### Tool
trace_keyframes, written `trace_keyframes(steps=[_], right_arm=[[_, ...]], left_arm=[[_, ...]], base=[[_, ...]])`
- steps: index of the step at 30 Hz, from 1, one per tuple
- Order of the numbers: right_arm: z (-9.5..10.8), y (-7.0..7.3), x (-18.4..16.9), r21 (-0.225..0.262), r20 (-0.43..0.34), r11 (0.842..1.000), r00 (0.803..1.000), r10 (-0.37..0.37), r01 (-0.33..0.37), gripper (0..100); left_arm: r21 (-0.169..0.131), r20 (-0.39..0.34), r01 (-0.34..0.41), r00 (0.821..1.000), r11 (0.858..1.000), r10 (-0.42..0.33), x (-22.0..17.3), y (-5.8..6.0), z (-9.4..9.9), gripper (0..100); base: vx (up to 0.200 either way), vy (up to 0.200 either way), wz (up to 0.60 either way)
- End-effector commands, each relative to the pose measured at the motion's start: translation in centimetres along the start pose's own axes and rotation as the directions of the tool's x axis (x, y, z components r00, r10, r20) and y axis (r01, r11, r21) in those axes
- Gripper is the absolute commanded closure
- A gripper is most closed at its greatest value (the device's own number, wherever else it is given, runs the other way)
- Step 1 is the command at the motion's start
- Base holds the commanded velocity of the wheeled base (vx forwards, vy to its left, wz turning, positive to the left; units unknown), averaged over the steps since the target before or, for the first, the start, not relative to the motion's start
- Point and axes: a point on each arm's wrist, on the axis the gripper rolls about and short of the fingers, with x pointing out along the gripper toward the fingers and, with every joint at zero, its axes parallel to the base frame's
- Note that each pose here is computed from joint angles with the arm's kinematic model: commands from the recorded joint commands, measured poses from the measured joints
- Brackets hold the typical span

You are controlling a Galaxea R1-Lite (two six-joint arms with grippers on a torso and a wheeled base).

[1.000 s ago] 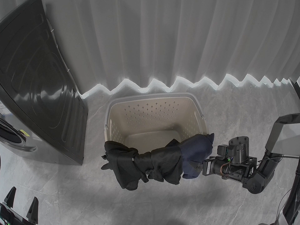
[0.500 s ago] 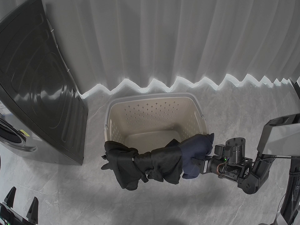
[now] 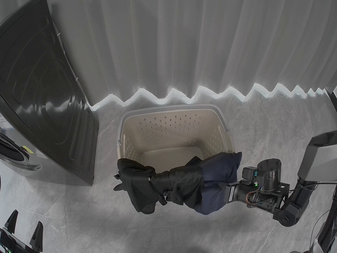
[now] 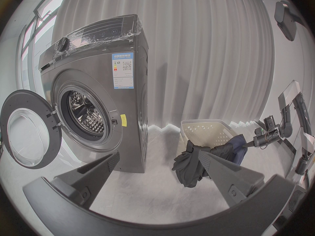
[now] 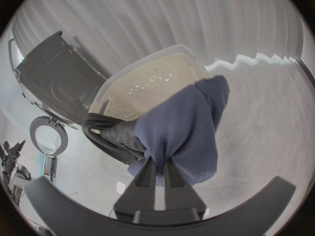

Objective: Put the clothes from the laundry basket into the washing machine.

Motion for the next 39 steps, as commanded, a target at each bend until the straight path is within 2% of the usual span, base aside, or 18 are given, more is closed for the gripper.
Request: trace_keyframes(steps=[1,11,18,20,21,24,29,30,33,39], right_arm=[[1.4,2.2,-3.5,-0.01,0.09,0.997,0.993,0.079,-0.078,100],[3.7,3.4,-6.3,-0.017,0.22,0.993,0.968,0.119,-0.118,100],[4.3,3.5,-7.1,-0.021,0.255,0.991,0.958,0.131,-0.13,100],[5.1,3.8,-7.8,-0.031,0.295,0.989,0.944,0.148,-0.145,100],[5.1,3.8,-7.8,-0.031,0.295,0.989,0.944,0.148,-0.145,100],[5.9,4.5,-8.7,-0.088,0.337,0.984,0.924,0.178,-0.157,100],[7.3,4.7,-9.9,-0.128,0.403,0.98,0.895,0.191,-0.152,100],[7.3,4.7,-9.9,-0.128,0.403,0.98,0.895,0.191,-0.152,100],[8.6,5.1,-10.9,-0.152,0.448,0.977,0.87,0.205,-0.152,100],[9.0,5.5,-11.8,-0.164,0.456,0.973,0.862,0.221,-0.163,100]], left_arm=[[0.0,-0.006,-0.001,1.0,1.0,0.001,0.0,0.0,-0.5,0],[0.0,-0.006,0.001,1.0,1.0,-0.001,0.0,0.0,-0.5,0],[0.0,-0.006,0.001,1.0,1.0,-0.001,0.0,0.0,-0.5,0],[0.0,-0.006,0.001,1.0,1.0,-0.001,0.0,0.0,-0.5,0],[0.0,-0.006,0.001,1.0,1.0,-0.001,0.0,0.0,-0.5,0],[0.0,-0.006,0.001,1.0,1.0,-0.001,0.0,0.0,-0.5,0],[0.0,-0.006,0.001,1.0,1.0,-0.001,0.0,0.0,-0.5,0],[0.0,-0.006,0.001,1.0,1.0,-0.001,0.0,0.0,-0.5,0],[0.0,-0.006,0.001,1.0,1.0,-0.001,0.0,0.0,-0.5,0],[0.0,-0.006,0.001,1.0,1.0,-0.001,0.0,0.0,-0.5,0]], base=[[0.0,0.0,0.0],[0.0,0.0,0.0],[0.0,0.0,0.0],[0.0,0.0,0.0],[0.0,0.0,0.0],[0.0,0.0,0.0],[0.0,0.0,0.0],[0.0,0.0,0.0],[0.0,0.0,0.0],[0.0,0.0,0.0]])
